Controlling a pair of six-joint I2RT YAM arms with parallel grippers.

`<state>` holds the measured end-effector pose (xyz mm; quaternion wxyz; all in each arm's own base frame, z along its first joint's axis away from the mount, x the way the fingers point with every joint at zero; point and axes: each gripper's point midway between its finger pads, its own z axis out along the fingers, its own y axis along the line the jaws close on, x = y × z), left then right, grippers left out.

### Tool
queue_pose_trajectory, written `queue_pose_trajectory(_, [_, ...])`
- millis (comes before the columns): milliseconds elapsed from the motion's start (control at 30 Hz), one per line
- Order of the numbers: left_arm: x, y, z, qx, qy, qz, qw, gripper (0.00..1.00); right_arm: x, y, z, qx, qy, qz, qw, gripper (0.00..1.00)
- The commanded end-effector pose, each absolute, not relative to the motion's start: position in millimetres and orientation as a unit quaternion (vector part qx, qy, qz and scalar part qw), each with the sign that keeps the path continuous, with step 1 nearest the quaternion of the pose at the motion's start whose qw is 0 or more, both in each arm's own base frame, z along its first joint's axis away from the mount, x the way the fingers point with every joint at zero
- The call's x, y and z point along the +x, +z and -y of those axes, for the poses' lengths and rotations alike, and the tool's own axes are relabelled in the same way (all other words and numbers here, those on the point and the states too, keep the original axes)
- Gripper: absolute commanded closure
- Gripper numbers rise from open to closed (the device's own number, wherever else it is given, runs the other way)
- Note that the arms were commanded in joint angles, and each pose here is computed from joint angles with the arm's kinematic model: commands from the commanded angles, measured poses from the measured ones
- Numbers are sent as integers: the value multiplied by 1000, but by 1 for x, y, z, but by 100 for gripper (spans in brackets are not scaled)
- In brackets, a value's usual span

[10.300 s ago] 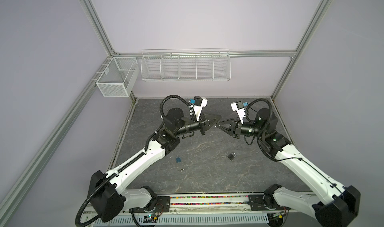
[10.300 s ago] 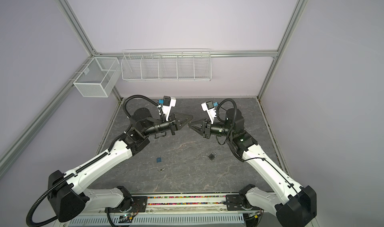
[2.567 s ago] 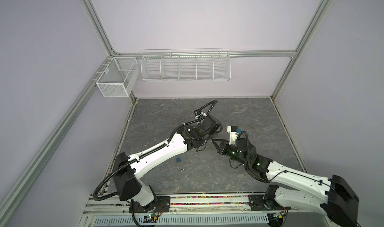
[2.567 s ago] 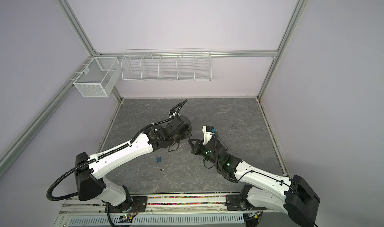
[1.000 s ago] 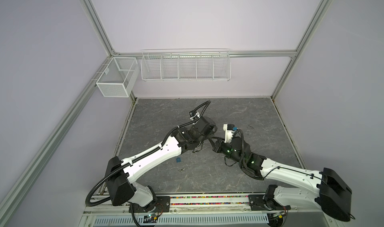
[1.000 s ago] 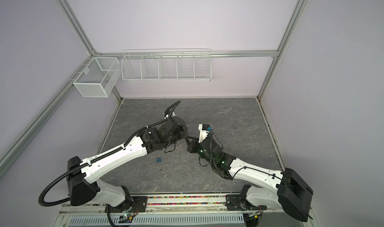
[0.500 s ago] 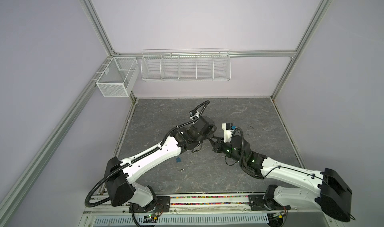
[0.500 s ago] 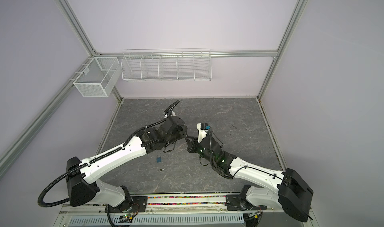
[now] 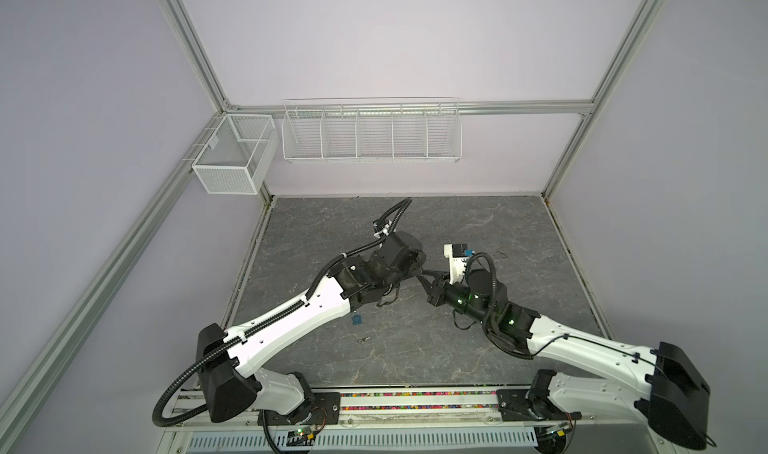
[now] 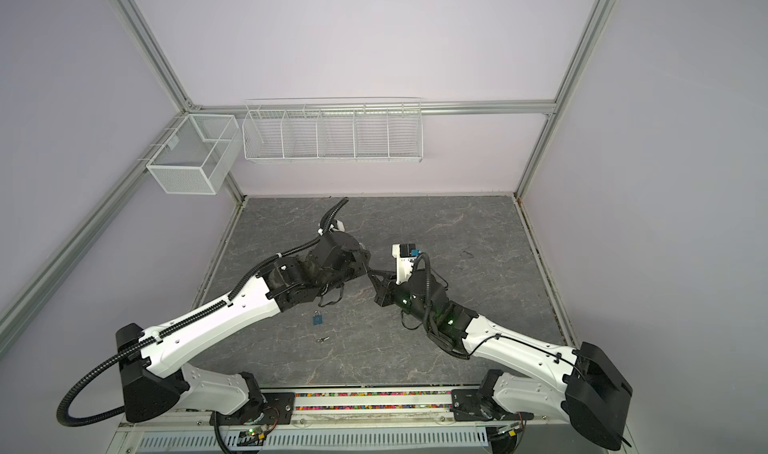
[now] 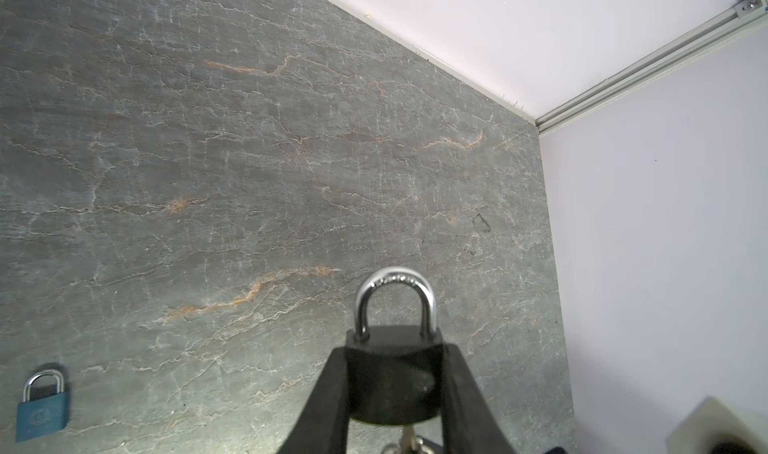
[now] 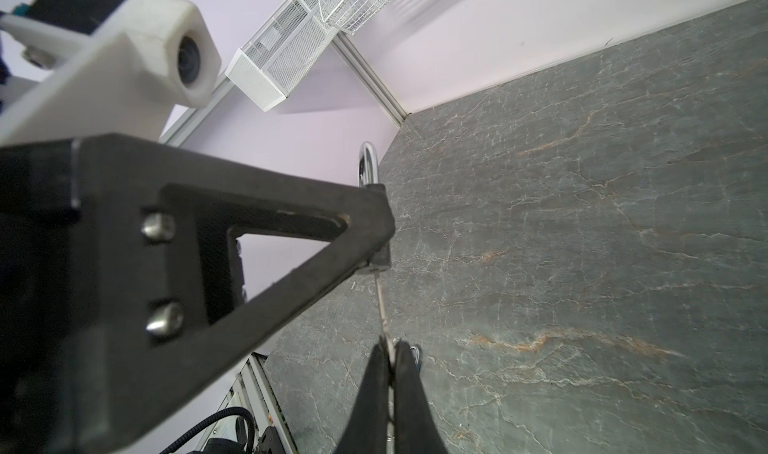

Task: Unlock with the key
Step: 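Guide the key blade with the right gripper toward the padlock's keyhole underneath, then push the silver key up into the black padlock's keyhole with the right gripper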

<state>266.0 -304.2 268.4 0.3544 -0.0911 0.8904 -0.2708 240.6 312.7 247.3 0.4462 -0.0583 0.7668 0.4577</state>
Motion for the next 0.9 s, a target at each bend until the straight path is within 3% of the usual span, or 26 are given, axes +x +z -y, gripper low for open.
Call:
queue_pose_trajectory(0, [255,253,303,-90,-261,-905,324,100,242,303,-314,-56,491,-707,506,94])
queue_pose_trajectory(100, [253,248,290,-106,-236,-911,322,100,243,308,-312,-53,483,-706,516,94])
queue_pose_trajectory(567, [249,264,300,-158,-324,-880,309,100,235,321,-336,-90,510,-661,544,94])
queue_pose_trajectory(867, [246,264,309,-149,-341,-880,295,100,245,316,-333,-103,458,-685,557,94])
